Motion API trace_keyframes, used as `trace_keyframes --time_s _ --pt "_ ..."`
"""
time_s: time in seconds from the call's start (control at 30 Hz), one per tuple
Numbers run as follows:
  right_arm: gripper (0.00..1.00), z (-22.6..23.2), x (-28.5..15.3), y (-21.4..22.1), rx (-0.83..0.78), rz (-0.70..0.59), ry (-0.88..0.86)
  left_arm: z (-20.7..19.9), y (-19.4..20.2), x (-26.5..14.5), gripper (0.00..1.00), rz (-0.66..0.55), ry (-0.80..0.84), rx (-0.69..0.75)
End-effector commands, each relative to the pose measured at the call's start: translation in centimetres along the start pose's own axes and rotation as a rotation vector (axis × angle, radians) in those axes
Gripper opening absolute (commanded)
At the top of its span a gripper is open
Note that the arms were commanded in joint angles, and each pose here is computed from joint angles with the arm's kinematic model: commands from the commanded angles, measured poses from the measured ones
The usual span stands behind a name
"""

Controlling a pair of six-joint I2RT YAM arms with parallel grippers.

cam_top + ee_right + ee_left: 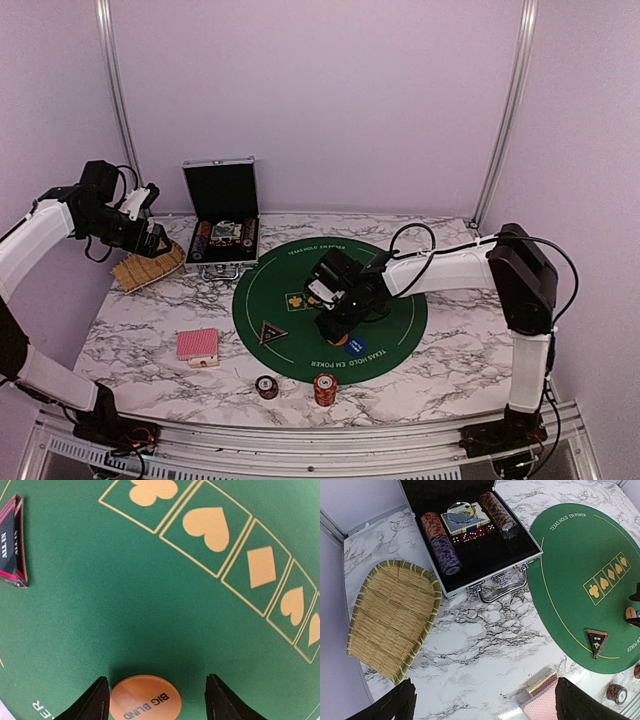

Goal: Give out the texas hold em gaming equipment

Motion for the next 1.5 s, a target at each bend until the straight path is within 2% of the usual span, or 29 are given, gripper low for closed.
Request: trace_keyframes --time_s 0.0,0.23,0.67,0.73,0.87,0.97,1.47 --pt "0.70 -0.4 -1.0 -0.8 0.014 -0.037 0.015 -0.1 0.1 -0.4 0.99 0.018 -0.003 0.013" --pt "0.70 0.1 -2.1 0.3 0.018 -0.037 0.004 -0.2 0.0 -0.5 0.99 0.015 0.008 0.012" --pt "0.66 1.3 -0.4 1.6 0.017 -0.002 -0.031 -0.3 0.0 -0.7 0.99 0.019 0.017 0.011" --pt "0.62 1.2 -0.2 1.5 0.020 -0.002 -0.031 -0.3 0.0 -0.7 0.99 0.019 0.017 0.011" --pt "0.48 0.8 0.1 1.6 0.029 0.003 -0.031 -0.3 0.0 -0.8 0.99 0.018 0.016 0.014" --pt "0.44 0.5 0.2 1.7 0.037 0.007 -0.028 -0.3 0.0 -0.7 0.99 0.018 0.016 0.016" --pt "0.44 -1.4 1.4 0.1 0.046 -0.007 0.058 -0.3 0.0 -0.8 0.99 0.016 0.005 0.024"
Point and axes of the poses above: each gripper's point midway between its finger pads, its own x axis out along the fingers, its own z axis along the line the jaws close on, y = z × x, the point moved 10 cm from there along -x, back along the fingers, and after that the axes turned 13 degrees about -x, right-handed, at the moved point
